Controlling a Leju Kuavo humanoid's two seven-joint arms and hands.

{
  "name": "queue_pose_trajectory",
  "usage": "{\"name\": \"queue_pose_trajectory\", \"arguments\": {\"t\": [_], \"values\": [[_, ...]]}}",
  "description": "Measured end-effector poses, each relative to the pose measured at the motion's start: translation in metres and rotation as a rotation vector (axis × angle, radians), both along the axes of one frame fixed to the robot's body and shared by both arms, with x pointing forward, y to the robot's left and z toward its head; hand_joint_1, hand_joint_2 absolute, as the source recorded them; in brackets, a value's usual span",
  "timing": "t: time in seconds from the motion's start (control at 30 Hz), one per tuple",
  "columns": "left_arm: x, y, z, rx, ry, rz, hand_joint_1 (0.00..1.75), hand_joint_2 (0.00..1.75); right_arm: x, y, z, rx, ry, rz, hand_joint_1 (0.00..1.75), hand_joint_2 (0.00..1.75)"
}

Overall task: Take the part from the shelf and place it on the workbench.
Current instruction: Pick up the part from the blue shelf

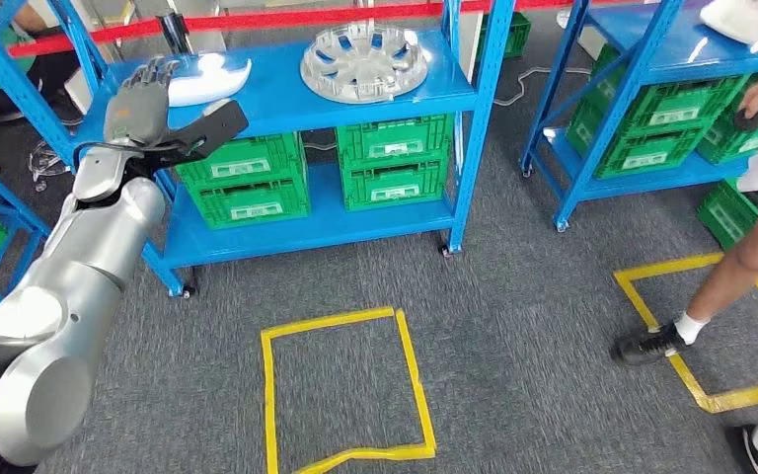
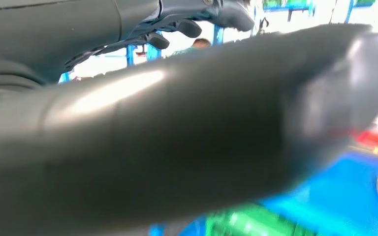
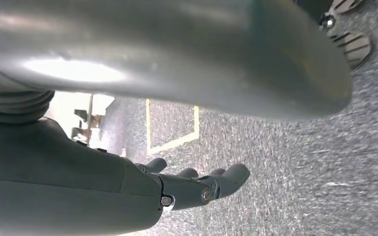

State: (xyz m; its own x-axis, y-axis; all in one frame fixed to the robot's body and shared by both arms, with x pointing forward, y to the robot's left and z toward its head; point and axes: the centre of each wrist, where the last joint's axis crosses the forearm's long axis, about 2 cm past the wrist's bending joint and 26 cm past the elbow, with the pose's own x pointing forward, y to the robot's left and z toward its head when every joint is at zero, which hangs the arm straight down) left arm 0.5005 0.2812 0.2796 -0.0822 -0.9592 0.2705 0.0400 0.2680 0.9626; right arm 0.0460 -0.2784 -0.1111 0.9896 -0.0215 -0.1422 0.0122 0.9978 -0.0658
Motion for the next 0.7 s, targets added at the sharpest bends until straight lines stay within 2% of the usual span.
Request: {"name": "queue_pose_trajectory", "arguments": {"t": [0.07,0.4,0.57,0.7], "values": [[0.001,-0.002,0.005,-0.001,-0.011,-0.004,0.0,0.0,0.003,-0.001,0.0,-0.001,0.002,0.0,0.0,0.0],[-0.004,-0.005,-0.013,0.028,0.027,0.03,0.0,0.0,-0.007,-0.002,-0.001,-0.006,0.01,0.018,0.0,0.0],[0.0,0.008,0.0,0.046,0.0,0.11,0.0,0.0,0.001,-0.003,0.0,-0.002,0.015,0.036,0.0,0.0],[-0.006,0.023,-0.019,0.061,0.047,0.162,0.0,0.0,-0.001,-0.003,0.0,0.003,0.013,0.046,0.0,0.0]]}}
